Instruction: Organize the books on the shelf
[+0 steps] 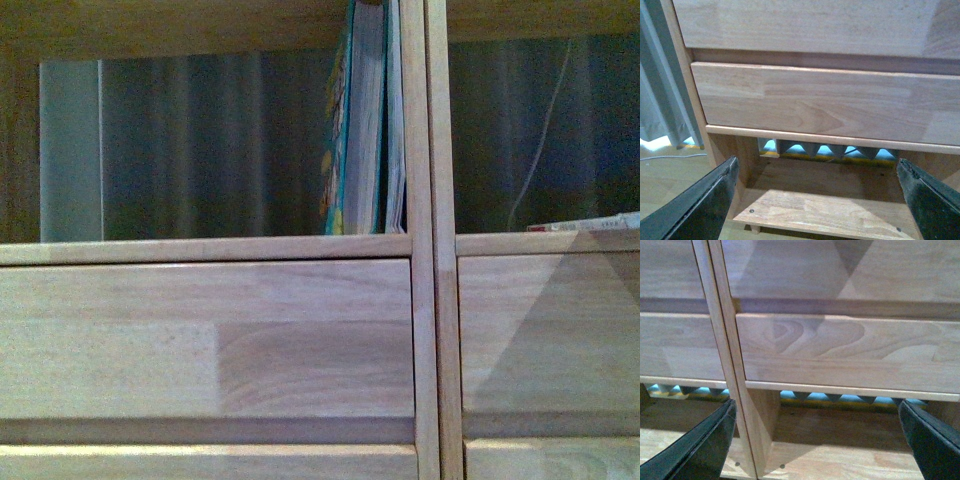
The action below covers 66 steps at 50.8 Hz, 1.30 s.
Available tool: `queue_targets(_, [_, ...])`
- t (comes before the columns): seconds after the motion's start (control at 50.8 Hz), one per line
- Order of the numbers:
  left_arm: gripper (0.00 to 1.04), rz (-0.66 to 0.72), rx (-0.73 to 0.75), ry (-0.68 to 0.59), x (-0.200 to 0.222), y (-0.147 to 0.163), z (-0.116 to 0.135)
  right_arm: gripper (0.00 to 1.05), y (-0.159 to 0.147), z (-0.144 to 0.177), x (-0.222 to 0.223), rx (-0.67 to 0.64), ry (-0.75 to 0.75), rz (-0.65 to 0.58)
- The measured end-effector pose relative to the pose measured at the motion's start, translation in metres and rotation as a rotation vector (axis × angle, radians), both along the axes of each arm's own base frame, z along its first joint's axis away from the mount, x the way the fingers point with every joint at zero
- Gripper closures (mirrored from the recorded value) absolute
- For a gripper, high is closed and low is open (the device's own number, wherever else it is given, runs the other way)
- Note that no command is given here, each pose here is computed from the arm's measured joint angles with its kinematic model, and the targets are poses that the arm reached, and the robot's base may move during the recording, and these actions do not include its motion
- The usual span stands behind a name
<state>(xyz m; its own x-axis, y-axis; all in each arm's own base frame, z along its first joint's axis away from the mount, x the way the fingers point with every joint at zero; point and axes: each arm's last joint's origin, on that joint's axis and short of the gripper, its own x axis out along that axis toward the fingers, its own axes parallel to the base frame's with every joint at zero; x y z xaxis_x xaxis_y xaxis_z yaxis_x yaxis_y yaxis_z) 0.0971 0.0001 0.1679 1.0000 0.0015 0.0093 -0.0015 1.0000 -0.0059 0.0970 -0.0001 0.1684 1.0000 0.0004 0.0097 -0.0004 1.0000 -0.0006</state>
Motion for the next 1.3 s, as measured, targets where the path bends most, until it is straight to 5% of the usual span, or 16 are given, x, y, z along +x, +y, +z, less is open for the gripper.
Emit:
queue_targets(0.197, [0.07,0.000,0.002,0.000,0.000,0.000,0.000,0.07,0.000,-0.001,0.000,0.015,0.039,0.064])
queue_targets(0.315, [0.07,0.000,0.002,0.000,0.000,0.000,0.000,0.07,-0.003,0.018,0.012,0.196,0.128,0.243])
queue_targets(0.708, [0.07,0.000,0.002,0.000,0.000,0.000,0.000,0.07,0.005,0.106,0.094,0.759,0.068,0.312])
queue_targets(0.924, [0.07,0.000,0.002,0.000,0.000,0.000,0.000,0.07,0.001,0.102,0.141,0.986,0.138,0.230])
queue_targets(1.298, [0.07,0.000,0.002,0.000,0.000,0.000,0.000,0.07,-0.036,0.105,0.193,1.168,0.054,0.085])
